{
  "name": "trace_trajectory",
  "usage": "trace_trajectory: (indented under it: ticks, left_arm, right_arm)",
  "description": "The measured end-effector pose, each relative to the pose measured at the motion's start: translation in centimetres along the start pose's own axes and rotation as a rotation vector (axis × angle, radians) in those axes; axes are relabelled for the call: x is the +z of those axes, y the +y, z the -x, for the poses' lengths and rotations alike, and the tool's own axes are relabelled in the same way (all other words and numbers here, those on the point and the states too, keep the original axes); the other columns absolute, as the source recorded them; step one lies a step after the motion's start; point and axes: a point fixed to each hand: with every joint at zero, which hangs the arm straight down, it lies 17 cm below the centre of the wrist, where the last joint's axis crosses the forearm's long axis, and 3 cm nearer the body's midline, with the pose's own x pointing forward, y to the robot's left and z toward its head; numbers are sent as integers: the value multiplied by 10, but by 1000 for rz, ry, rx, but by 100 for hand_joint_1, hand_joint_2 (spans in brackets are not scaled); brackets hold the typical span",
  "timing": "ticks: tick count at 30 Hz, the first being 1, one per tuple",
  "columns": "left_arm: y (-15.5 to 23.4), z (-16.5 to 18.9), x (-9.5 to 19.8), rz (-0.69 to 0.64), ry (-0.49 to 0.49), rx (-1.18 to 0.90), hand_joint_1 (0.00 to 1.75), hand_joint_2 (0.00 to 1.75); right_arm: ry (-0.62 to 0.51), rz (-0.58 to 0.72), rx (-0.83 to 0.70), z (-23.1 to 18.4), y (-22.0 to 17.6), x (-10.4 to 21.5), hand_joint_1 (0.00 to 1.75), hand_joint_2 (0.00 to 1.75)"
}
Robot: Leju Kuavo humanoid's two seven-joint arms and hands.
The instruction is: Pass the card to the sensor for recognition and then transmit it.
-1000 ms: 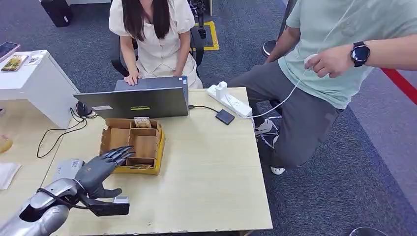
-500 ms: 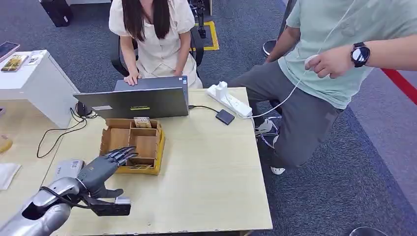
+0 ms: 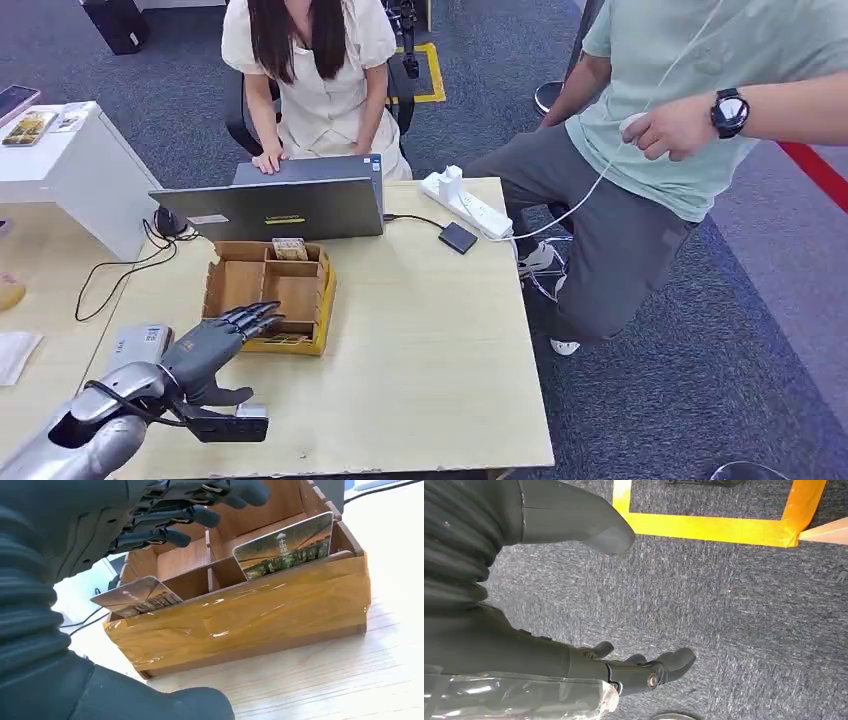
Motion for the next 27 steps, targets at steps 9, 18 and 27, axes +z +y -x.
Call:
trace_trajectory:
  ticks: [9,18,27]
  left_arm:
    - [-5,-4,1,15,-14,7,131,175]
    - [-5,-1,3,25,-17,16,143,175]
    - [-6,-2,3,27,-19,19,141,175]
  right_arm:
    - [-1,-1,4,0,0,0,0,175]
    - [-1,0,4,0,0,0,0,175]
    - [-9,2,0,-2,-1,-1,0,175]
